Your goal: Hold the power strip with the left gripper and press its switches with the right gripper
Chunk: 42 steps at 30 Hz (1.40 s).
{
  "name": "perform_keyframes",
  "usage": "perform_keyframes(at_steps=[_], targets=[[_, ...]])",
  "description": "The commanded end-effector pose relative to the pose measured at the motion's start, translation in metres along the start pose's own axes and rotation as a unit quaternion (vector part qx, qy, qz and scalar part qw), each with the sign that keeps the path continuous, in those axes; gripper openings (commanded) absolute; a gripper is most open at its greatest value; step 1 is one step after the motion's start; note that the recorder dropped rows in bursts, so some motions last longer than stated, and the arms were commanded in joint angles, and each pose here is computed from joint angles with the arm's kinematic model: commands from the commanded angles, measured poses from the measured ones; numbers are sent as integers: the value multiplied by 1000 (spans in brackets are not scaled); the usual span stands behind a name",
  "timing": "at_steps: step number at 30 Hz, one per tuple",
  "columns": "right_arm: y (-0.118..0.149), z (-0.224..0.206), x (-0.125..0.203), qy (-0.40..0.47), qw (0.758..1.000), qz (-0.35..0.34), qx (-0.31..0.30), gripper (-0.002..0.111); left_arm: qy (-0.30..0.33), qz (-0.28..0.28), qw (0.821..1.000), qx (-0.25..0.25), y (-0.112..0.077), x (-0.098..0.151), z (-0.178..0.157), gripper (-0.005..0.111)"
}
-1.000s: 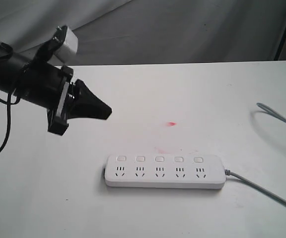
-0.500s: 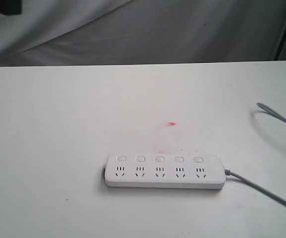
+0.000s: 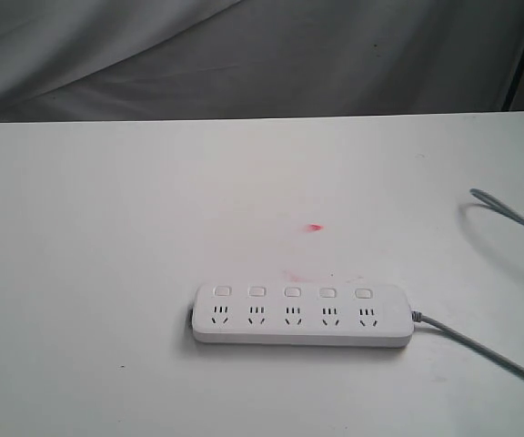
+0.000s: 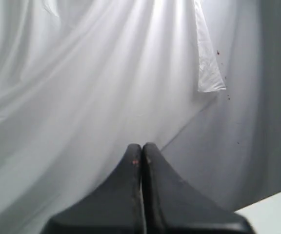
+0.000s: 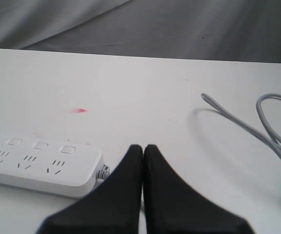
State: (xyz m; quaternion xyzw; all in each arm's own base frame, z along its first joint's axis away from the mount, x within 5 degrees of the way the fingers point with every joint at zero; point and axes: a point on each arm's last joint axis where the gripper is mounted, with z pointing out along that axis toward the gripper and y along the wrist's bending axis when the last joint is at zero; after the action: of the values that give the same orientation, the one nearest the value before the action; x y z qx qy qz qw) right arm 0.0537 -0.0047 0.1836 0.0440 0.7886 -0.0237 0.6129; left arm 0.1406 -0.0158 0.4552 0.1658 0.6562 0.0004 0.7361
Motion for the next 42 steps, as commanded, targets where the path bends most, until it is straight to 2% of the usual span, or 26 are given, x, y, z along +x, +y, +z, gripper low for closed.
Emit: perform_keyframes(at_steps=[1, 9, 13, 17, 23, 27, 32, 37, 42], targets=[[0, 0, 1, -1, 1000, 2, -4, 0, -35, 4, 998, -48, -8, 6, -38, 1], [0, 0, 1, -1, 1000, 2, -4, 0, -62, -26, 989, -132, -15, 45, -72, 1], [0, 0, 1, -1, 1000, 2, -4, 0, -58, -31, 986, -154, -19, 67, -80, 1], [0, 0, 1, -1, 1000, 2, -4, 0, -49, -31, 986, -155, -27, 90, -89, 1], [0, 0, 1, -1, 1000, 2, -4, 0, -44, -52, 987, -148, -28, 95, -88, 1], [0, 0, 1, -1, 1000, 2, -4, 0, -30, -62, 984, -162, -30, 109, -94, 1], [0, 0, 1, -1, 1000, 2, -4, 0, -41, -70, 978, -191, -37, 130, -112, 1], [0, 0, 1, -1, 1000, 2, -4, 0, -54, -71, 977, -196, -43, 145, -122, 1], [0, 0, 1, -1, 1000, 2, -4, 0, -29, -77, 978, -193, -46, 163, -118, 1]])
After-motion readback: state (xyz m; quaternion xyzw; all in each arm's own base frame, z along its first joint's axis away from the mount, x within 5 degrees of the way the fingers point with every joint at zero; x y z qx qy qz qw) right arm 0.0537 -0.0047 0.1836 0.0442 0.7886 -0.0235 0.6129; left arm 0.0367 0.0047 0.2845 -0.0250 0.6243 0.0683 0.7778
